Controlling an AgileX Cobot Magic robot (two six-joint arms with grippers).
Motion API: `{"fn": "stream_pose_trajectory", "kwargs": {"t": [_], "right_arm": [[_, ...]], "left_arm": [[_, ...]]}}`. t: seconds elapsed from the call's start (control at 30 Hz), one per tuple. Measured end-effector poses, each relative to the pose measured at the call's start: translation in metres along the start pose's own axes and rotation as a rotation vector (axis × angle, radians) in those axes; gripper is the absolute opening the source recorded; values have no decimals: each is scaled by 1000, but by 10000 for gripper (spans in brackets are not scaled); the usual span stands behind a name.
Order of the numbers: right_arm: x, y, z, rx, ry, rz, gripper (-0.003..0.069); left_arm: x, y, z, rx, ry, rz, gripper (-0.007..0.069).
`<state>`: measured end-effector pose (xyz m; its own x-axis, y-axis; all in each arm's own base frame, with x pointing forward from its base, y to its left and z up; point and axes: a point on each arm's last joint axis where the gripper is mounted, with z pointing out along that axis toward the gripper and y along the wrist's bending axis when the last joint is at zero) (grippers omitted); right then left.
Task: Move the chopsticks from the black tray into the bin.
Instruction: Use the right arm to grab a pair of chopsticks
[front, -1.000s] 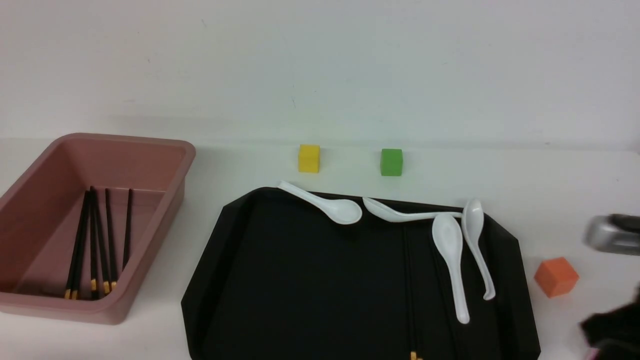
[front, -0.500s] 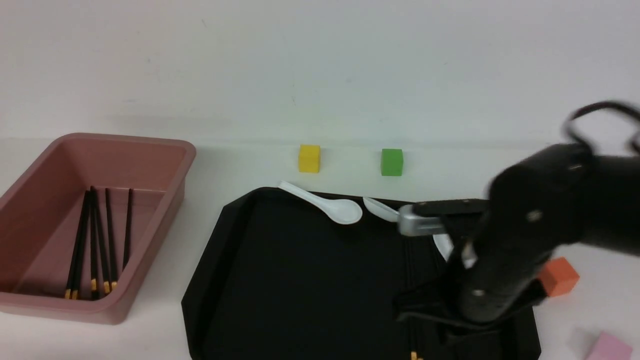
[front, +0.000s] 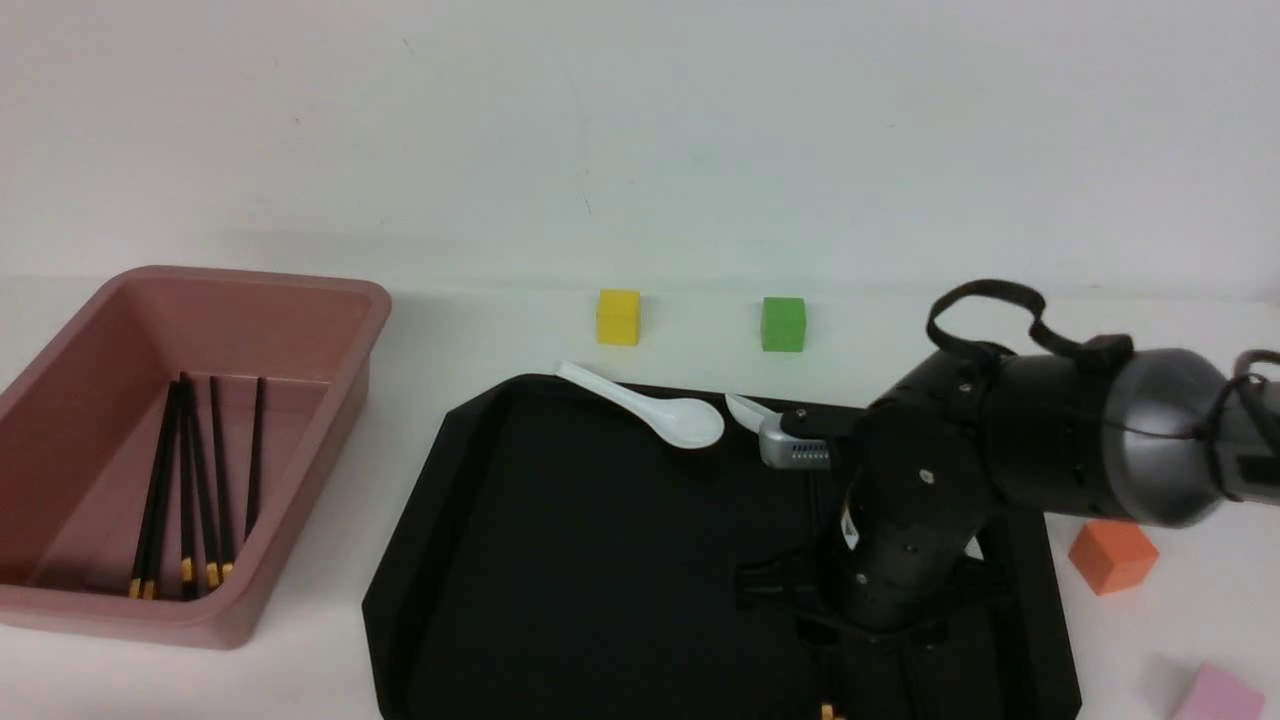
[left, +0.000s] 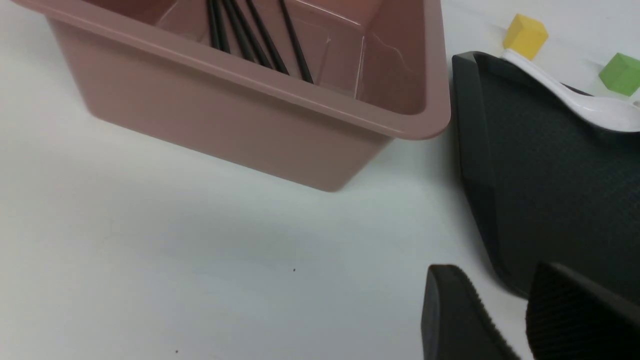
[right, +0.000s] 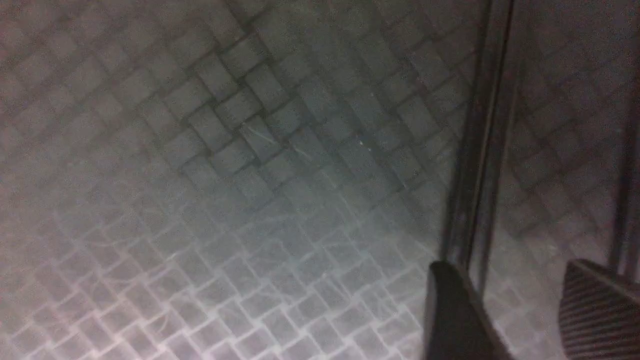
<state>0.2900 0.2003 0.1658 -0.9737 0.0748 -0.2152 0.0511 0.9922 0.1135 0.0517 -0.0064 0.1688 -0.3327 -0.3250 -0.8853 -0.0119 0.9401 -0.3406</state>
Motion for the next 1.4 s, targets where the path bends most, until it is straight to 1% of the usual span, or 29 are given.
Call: {"fn": "stream_pose_trajectory", "kwargs": {"t": [0.13,0.4,0.53,0.57,0.6,0.63,0.7,0.83,1.0,1.17,1.23,1.3,1.4], "right_arm": [[1,1,11,-2,18,15,342],[1,3,20,4,40,27,334],[2,2,20,16,48,21,269],[2,2,20,19,51,17,237],[2,1,19,22,54,5,177],[2,1,18,18,55,-3,144],[2,2,16,8,61,-21,132],[5,0,3,3,81,-50,134],[9,-4,-35,-17,64,-83,134],[12,-9,-81,-75,-5,-83,134],[13,-8,-99,-122,-37,-92,134],[10,-3,-120,-195,-78,-112,134],[-1,18,-153,-350,-138,-187,134]], "left_arm": [[0,0,0,0,0,0,238],[0,0,0,0,0,0,238],[0,0,0,0,0,0,238],[0,0,0,0,0,0,238],[0,0,0,0,0,0,238],[0,0,0,0,0,0,238],[0,0,0,0,0,0,238],[0,0,0,0,0,0,238],[0,0,0,0,0,0,238],[0,0,0,0,0,0,238],[0,0,0,0,0,0,238],[0,0,0,0,0,0,238],[0,0,0,0,0,0,238]]}}
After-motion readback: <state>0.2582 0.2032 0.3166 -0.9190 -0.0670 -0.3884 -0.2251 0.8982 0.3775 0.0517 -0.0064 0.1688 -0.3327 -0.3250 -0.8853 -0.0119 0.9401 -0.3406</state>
